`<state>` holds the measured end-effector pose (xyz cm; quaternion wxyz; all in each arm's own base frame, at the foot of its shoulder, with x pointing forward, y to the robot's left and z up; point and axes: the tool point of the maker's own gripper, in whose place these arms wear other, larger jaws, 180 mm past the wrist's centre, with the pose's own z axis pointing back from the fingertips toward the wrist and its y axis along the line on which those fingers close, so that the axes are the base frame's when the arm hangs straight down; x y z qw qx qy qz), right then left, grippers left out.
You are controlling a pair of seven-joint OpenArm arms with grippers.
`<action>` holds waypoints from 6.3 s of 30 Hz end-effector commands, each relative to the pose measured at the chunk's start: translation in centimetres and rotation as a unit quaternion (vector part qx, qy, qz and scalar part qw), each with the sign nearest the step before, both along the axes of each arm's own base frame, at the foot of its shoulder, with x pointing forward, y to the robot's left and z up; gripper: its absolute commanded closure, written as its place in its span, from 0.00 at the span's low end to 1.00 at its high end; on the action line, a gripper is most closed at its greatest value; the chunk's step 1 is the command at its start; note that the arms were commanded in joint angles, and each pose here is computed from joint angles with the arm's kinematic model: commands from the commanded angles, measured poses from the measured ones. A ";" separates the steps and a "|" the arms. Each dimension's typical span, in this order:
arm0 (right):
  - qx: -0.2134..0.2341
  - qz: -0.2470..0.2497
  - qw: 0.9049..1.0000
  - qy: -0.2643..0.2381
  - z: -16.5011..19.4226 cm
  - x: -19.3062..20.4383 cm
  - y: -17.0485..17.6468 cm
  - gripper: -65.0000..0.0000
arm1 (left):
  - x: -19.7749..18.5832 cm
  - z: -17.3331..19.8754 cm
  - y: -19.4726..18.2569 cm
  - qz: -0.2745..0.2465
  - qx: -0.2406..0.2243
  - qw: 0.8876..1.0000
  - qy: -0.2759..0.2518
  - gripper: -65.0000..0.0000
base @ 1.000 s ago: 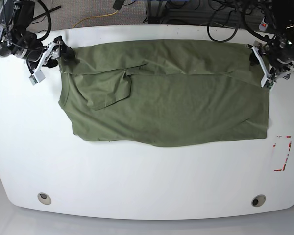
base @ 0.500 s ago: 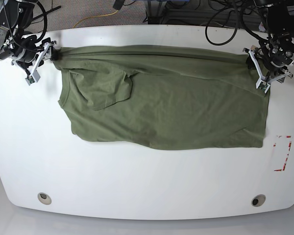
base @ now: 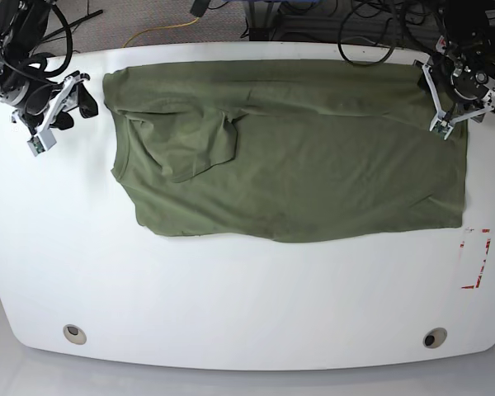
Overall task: Fold the T-shirt properly
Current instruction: 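Open both grippers and release the shirt's edge, then move the right gripper to the shirt's hem corner and pull it outward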
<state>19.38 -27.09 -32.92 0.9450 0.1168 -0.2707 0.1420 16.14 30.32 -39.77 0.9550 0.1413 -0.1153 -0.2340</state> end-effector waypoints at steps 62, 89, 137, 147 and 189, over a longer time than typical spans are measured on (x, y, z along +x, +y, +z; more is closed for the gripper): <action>-0.108 -0.001 0.992 -0.060 0.1 9.9 0.5 0.50 | 4.9 7.2 2.1 0.068 -0.014 0.986 -0.150 0.39; 0.074 0.055 0.994 -0.051 -3.8 23.6 10.0 0.49 | 11.1 10.8 3.1 0.069 0.037 0.975 -0.206 0.39; -0.005 0.106 0.991 -0.085 -1.0 19.7 10.3 0.26 | 10.8 8.3 4.5 0.081 0.026 0.983 -0.166 0.39; 0.071 0.049 0.995 -0.043 -4.7 21.9 9.5 0.26 | 11.7 9.1 4.5 0.082 0.024 0.980 -0.180 0.39; 0.001 0.087 0.972 -0.219 7.0 29.1 12.3 0.30 | 11.7 8.9 4.4 0.081 0.022 0.981 -0.176 0.39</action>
